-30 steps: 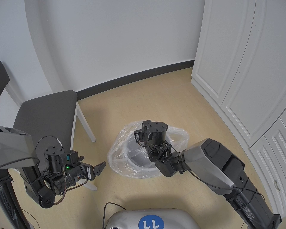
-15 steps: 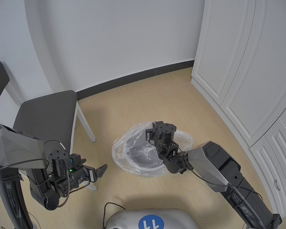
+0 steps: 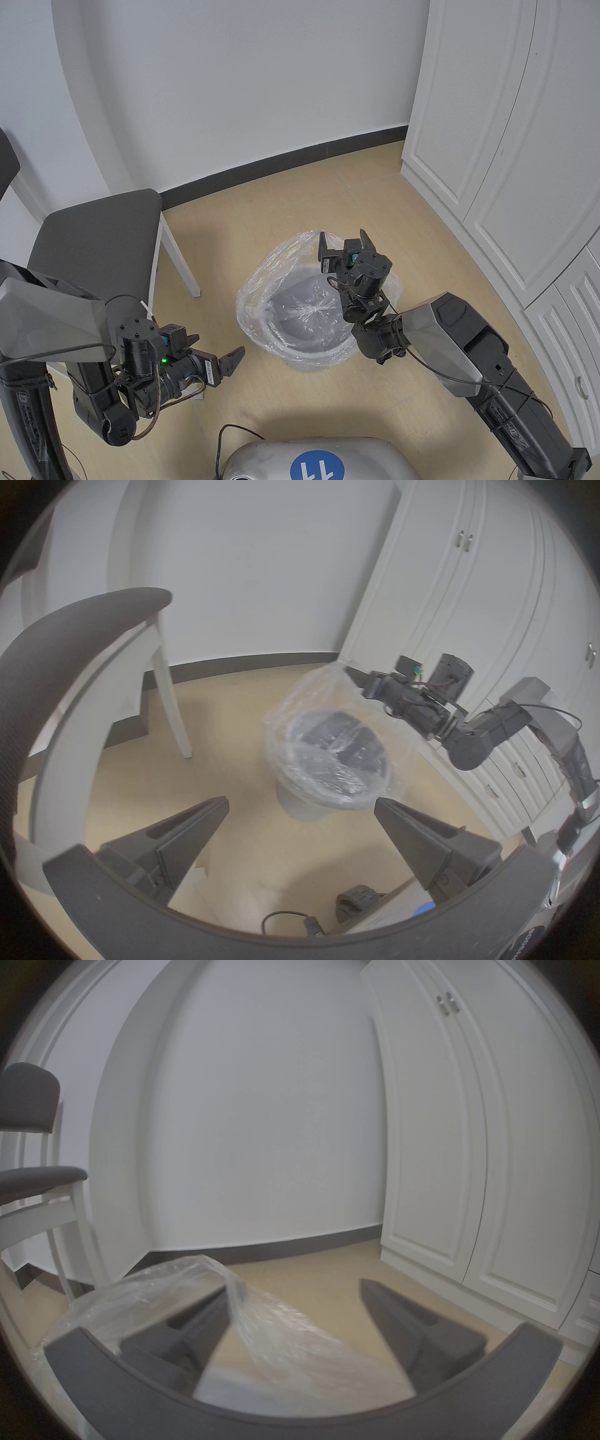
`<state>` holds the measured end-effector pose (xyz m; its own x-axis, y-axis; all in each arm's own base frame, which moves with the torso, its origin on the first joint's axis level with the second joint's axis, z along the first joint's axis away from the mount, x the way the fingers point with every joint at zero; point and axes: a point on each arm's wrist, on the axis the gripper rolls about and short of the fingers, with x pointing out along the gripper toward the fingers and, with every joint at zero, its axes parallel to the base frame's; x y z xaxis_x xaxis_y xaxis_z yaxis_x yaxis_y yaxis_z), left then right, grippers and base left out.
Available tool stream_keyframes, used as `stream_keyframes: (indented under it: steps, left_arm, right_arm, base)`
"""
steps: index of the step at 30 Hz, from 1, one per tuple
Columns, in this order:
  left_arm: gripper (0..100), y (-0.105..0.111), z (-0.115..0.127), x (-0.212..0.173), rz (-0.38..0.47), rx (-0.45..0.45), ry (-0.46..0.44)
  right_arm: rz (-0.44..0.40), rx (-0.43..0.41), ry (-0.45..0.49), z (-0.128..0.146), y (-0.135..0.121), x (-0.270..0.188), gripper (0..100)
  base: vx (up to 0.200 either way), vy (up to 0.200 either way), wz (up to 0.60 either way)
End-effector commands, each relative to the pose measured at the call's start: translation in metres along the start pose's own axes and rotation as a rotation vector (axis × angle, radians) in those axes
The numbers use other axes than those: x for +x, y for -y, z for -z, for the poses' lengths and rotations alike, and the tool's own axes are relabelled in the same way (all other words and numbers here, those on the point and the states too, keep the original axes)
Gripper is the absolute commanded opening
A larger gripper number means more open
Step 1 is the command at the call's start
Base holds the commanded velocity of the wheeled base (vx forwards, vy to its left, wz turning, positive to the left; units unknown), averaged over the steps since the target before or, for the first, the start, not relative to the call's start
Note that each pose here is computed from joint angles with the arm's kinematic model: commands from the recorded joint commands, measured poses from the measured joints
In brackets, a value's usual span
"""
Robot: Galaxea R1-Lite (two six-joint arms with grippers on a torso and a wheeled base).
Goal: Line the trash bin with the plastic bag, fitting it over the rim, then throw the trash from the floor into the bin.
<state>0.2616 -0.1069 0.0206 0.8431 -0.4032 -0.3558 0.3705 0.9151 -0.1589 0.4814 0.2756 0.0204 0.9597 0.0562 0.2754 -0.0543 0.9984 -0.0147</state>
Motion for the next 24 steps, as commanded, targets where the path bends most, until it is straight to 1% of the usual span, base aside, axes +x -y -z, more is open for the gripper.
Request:
stream_keyframes:
  steps: [1, 4, 5, 7, 8, 9, 11, 12, 14, 15, 17, 18, 20, 22, 23, 24]
  left_arm:
    - [100, 0.017, 0.003, 0.004, 0.057, 0.023, -0.006]
    - [100, 0.029, 0.004, 0.011, 0.062, 0.04, 0.006]
    - [100, 0.033, 0.005, 0.015, 0.054, 0.047, 0.01]
    - [100, 0.039, 0.007, 0.023, 0.044, 0.058, 0.023]
    - [100, 0.039, 0.007, 0.023, 0.044, 0.058, 0.023]
    - [100, 0.044, 0.006, 0.033, 0.047, 0.064, 0.043]
    - [100, 0.047, 0.006, 0.041, 0.054, 0.067, 0.052]
    - [100, 0.049, 0.007, 0.045, 0.057, 0.077, 0.055]
    - [100, 0.049, 0.006, 0.049, 0.06, 0.092, 0.058]
    - [100, 0.05, 0.007, 0.057, 0.063, 0.126, 0.053]
    - [100, 0.053, 0.006, 0.066, 0.063, 0.155, 0.039]
    - [100, 0.055, 0.006, 0.068, 0.067, 0.158, 0.032]
    - [100, 0.058, 0.002, 0.076, 0.062, 0.16, 0.019]
    - [100, 0.059, -0.004, 0.084, 0.051, 0.16, 0.008]
    - [100, 0.058, -0.004, 0.085, 0.05, 0.159, 0.007]
    - [100, 0.058, -0.01, 0.095, 0.025, 0.158, 0.002]
  right_arm:
    - [-0.006, 0.008, 0.033, -0.004, -0.006, -0.004, 100]
    - [-0.007, 0.014, 0.052, -0.014, -0.011, -0.004, 100]
    - [-0.009, 0.002, 0.042, -0.018, -0.011, -0.006, 100]
    - [-0.027, -0.037, -0.032, -0.019, -0.009, -0.016, 100]
    - [-0.027, -0.037, -0.032, -0.019, -0.009, -0.016, 100]
    - [-0.046, -0.072, -0.125, -0.021, -0.001, -0.029, 100]
    - [-0.049, -0.063, -0.171, -0.023, 0.002, -0.035, 100]
    - [-0.05, -0.04, -0.195, -0.025, 0.005, -0.039, 100]
    - [-0.048, -0.013, -0.212, -0.028, 0.007, -0.043, 100]
    - [-0.044, 0.035, -0.247, -0.033, 0.012, -0.05, 100]
    - [-0.038, 0.104, -0.312, -0.044, 0.017, -0.06, 100]
    - [-0.036, 0.123, -0.34, -0.049, 0.018, -0.064, 100]
    - [-0.032, 0.191, -0.413, -0.064, 0.018, -0.074, 100]
    - [-0.018, 0.245, -0.464, -0.077, 0.02, -0.078, 100]
    - [-0.017, 0.25, -0.467, -0.078, 0.02, -0.078, 100]
    - [-0.005, 0.282, -0.495, -0.085, 0.022, -0.077, 100]
  base:
    - [0.0, 0.0, 0.0]
    - [0.0, 0.0, 0.0]
    - [0.0, 0.0, 0.0]
    - [0.0, 0.0, 0.0]
    - [0.0, 0.0, 0.0]
    - [0.0, 0.0, 0.0]
    - [0.0, 0.0, 0.0]
    - [0.0, 0.0, 0.0]
    - [0.0, 0.0, 0.0]
    - [0.0, 0.0, 0.0]
    - [0.0, 0.0, 0.0]
    - [0.0, 0.0, 0.0]
    - [0.0, 0.0, 0.0]
    - [0.0, 0.0, 0.0]
    - [0.0, 0.0, 0.0]
    - [0.0, 0.0, 0.0]
